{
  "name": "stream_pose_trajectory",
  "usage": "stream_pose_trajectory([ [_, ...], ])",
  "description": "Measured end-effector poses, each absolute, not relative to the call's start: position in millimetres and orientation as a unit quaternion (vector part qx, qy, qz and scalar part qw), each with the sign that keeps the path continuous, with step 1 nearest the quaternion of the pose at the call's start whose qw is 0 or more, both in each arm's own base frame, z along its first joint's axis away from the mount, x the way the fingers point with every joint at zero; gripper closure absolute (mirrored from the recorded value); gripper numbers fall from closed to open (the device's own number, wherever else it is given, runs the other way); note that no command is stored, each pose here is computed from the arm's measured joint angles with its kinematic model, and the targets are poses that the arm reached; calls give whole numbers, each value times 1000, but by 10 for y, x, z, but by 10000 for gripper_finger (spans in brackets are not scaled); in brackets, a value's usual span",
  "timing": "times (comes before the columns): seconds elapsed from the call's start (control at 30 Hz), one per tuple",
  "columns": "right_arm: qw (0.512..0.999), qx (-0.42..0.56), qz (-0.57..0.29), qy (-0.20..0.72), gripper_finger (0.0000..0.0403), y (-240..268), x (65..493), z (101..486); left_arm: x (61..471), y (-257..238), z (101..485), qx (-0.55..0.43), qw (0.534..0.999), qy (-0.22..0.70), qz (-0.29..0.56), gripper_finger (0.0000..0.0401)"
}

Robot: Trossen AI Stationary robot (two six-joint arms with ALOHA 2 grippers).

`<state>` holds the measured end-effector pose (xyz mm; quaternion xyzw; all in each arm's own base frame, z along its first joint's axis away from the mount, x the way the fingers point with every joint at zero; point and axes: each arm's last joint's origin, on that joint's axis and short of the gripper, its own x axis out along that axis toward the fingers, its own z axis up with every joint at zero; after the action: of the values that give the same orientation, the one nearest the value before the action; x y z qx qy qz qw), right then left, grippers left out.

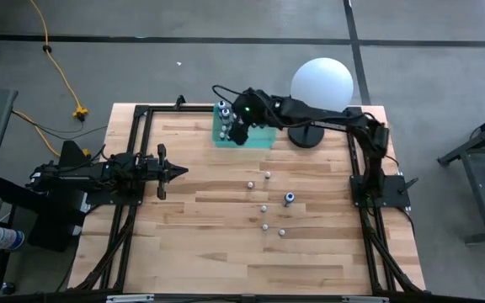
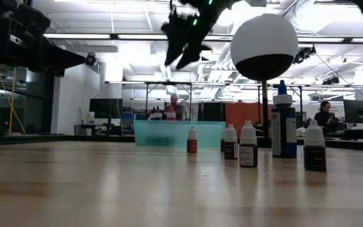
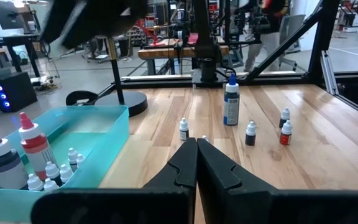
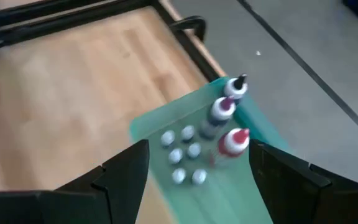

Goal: Pick & Place food coloring
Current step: Put the big blue food coloring bottle into the bin

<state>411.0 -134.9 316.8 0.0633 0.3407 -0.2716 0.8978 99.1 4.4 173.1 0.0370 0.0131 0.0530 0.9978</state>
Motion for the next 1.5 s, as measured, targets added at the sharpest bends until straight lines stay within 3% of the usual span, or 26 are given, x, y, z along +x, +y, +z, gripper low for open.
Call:
stream_pose_trajectory([
  [0.3,905,35,-198,376,139,-699,3830,3546,991,45,1731,37,998,13,53,401],
  [0.67,880,39,-123,458,139,-43,3354,3669,991,44,1731,37,998,13,53,401],
  [1.17,890,95,-105,434,139,360,2146,2910,990,45,1731,37,998,13,53,401],
  [1.5,888,111,-61,441,139,461,1874,2437,991,44,1731,37,998,13,53,401],
])
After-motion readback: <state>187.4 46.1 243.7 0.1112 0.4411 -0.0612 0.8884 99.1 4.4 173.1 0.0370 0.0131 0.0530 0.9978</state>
